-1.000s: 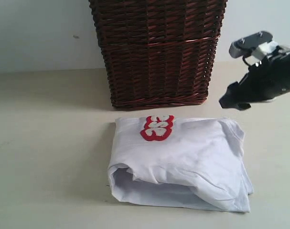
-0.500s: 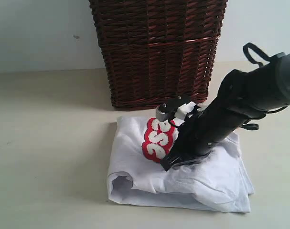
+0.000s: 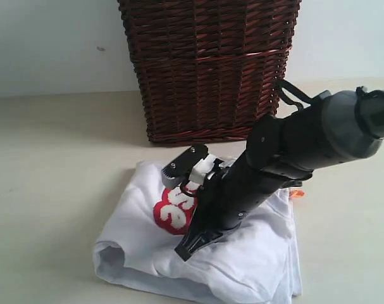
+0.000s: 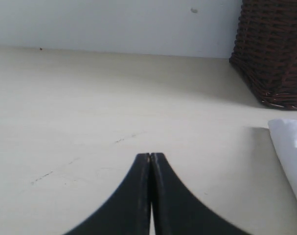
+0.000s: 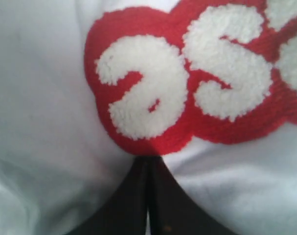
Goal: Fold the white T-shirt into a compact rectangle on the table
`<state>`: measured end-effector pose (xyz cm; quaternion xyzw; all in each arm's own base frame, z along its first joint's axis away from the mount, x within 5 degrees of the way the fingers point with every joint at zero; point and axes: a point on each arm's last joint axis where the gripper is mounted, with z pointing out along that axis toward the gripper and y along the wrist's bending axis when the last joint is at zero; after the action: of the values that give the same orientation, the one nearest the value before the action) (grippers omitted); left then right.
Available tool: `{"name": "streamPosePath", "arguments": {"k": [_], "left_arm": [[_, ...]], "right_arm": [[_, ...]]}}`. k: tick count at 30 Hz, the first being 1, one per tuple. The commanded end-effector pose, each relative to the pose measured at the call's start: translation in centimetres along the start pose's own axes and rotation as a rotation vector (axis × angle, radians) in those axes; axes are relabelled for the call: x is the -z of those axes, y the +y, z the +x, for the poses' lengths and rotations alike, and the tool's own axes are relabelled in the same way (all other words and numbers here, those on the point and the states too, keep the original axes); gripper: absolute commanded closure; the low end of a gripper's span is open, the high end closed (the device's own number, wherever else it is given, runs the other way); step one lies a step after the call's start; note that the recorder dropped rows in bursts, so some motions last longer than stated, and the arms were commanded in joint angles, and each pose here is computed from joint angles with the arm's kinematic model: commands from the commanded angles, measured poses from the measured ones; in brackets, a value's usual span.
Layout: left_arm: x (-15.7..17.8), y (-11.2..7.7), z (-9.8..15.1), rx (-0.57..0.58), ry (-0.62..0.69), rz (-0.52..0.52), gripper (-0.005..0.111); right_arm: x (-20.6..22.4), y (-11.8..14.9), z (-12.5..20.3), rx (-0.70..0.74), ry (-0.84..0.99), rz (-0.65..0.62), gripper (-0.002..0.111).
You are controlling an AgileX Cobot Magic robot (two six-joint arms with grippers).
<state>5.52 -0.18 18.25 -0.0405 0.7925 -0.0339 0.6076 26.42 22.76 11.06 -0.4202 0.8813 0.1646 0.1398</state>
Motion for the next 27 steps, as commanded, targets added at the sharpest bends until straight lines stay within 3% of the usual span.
{"name": "streamPosePath", "arguments": {"k": [1, 4, 7, 10, 14, 17, 21, 25, 27], "left_arm": [[0.0, 0.0, 0.0, -0.001, -0.001, 0.002, 0.107], [0.0, 0.0, 0.0, -0.001, -0.001, 0.002, 0.107], [0.0, 0.0, 0.0, -0.001, -0.001, 0.002, 0.107], [0.0, 0.0, 0.0, -0.001, -0.001, 0.002, 0.107], [0.0, 0.0, 0.0, -0.001, -0.001, 0.002, 0.107], [0.0, 0.0, 0.0, -0.001, -0.001, 0.002, 0.107], [0.0, 0.0, 0.0, -0.001, -0.001, 0.002, 0.107], [0.0, 0.0, 0.0, -0.001, -0.001, 0.002, 0.107], [0.0, 0.0, 0.0, -0.001, -0.001, 0.002, 0.107]], "right_arm": [[1.3, 0.5, -0.6, 0.018, -0.042, -0.001, 0.108], [5.1, 0.2, -1.9, 0.009, -0.171, 0.045, 0.108], [10.8, -1.0, -3.3, -0.018, -0.392, 0.177, 0.108], [17.5, -2.7, -3.5, -0.177, -0.661, 0.315, 0.108], [27.2, -4.3, -0.7, -0.264, -0.927, 0.51, 0.108], [32.1, -3.8, 2.4, -0.297, -1.048, 0.627, 0.108], [33.1, -2.3, 6.4, -0.34, -1.09, 0.687, 0.108], [31.4, -1.0, 11.5, -0.548, -1.148, 0.662, 0.108], [30.8, -0.4, 14.1, -0.621, -1.184, 0.718, 0.108]]}}
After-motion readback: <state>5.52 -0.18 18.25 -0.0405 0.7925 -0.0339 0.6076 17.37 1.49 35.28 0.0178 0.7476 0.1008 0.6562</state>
